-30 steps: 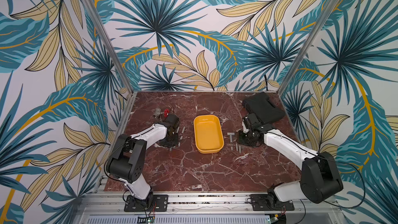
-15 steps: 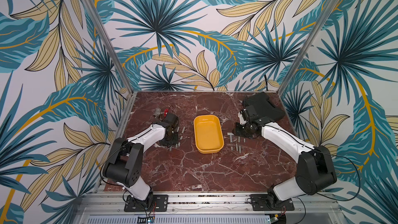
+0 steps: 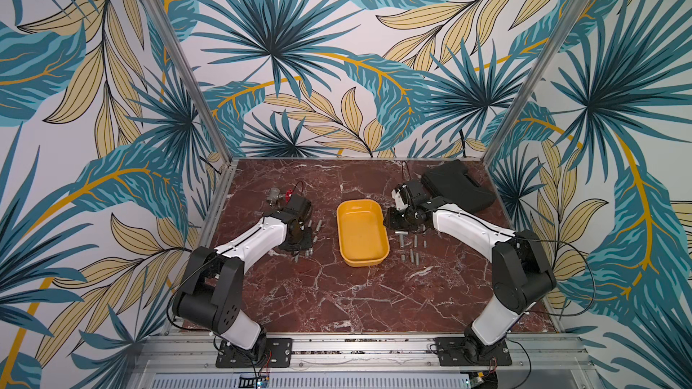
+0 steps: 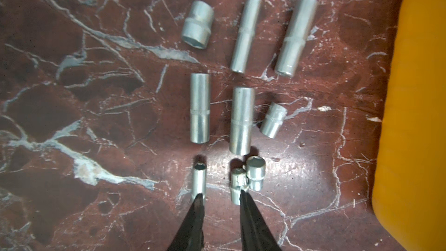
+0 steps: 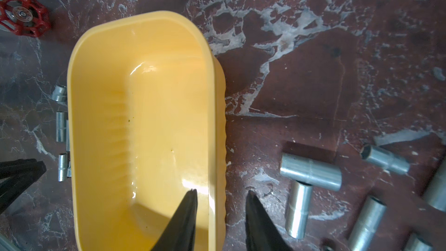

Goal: Take out the socket from the storage box
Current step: Place the socket head at the center of the board, then adjust the storage box at the center of the board.

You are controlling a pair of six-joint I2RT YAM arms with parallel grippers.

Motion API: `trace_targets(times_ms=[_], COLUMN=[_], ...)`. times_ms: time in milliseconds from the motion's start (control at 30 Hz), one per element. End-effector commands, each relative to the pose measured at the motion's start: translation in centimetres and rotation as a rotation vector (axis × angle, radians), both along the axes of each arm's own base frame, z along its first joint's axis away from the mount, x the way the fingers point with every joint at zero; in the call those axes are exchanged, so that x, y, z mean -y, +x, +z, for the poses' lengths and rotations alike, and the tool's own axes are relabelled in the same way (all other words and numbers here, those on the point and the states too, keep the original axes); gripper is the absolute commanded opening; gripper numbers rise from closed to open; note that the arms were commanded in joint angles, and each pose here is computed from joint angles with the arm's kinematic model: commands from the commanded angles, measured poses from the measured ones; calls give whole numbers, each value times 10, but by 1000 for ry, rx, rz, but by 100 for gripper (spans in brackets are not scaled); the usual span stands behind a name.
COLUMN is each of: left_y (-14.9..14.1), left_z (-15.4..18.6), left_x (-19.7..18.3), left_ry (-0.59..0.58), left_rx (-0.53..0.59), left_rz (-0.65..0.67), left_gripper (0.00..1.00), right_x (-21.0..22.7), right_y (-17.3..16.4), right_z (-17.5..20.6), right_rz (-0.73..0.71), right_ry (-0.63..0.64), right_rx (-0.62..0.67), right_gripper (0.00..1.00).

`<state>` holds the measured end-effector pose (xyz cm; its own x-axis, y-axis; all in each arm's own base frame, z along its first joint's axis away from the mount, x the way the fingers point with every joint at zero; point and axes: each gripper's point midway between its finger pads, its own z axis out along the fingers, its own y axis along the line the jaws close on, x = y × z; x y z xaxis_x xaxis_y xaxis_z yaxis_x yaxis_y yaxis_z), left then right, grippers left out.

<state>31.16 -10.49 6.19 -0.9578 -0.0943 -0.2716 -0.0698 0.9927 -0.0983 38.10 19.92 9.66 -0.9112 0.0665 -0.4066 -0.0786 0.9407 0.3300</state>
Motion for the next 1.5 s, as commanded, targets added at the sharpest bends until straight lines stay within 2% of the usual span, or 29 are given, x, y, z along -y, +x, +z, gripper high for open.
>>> trace_targets(times_ms=[0, 333, 533, 633, 733, 900, 1233, 1467], left_y=[18, 20, 17, 17, 17, 19, 22, 25], left_z=[17, 14, 11, 11, 11, 13, 20, 20], left_x=[11, 18, 19, 18, 18, 20, 18, 21], left_ry=[-20, -28, -28, -27, -31, -34, -28, -38], left_rx=[56, 49, 45, 49, 53, 62, 87, 91], left_rz=[-16, -33, -35, -33, -30, -34, -45, -53], left_gripper=[30, 30, 30, 29, 30, 30, 30, 30], right_x=[-7, -19, -14, -11, -7, -13, -21, -16], right_y=[6, 19, 21, 16, 6, -22, -118, -125], right_z=[2, -36, -59, -61, -60, -49, -14, -5], right_rz=[6, -56, -128, -132, -118, -38, 139, 154], right_ry=[-2, -102, -169, -189, -210, -191, -37, -56], right_rx=[16, 35, 35, 10, -29, -165, -542, -564], right_gripper=[37, 37, 24, 12, 0, 0, 0, 0])
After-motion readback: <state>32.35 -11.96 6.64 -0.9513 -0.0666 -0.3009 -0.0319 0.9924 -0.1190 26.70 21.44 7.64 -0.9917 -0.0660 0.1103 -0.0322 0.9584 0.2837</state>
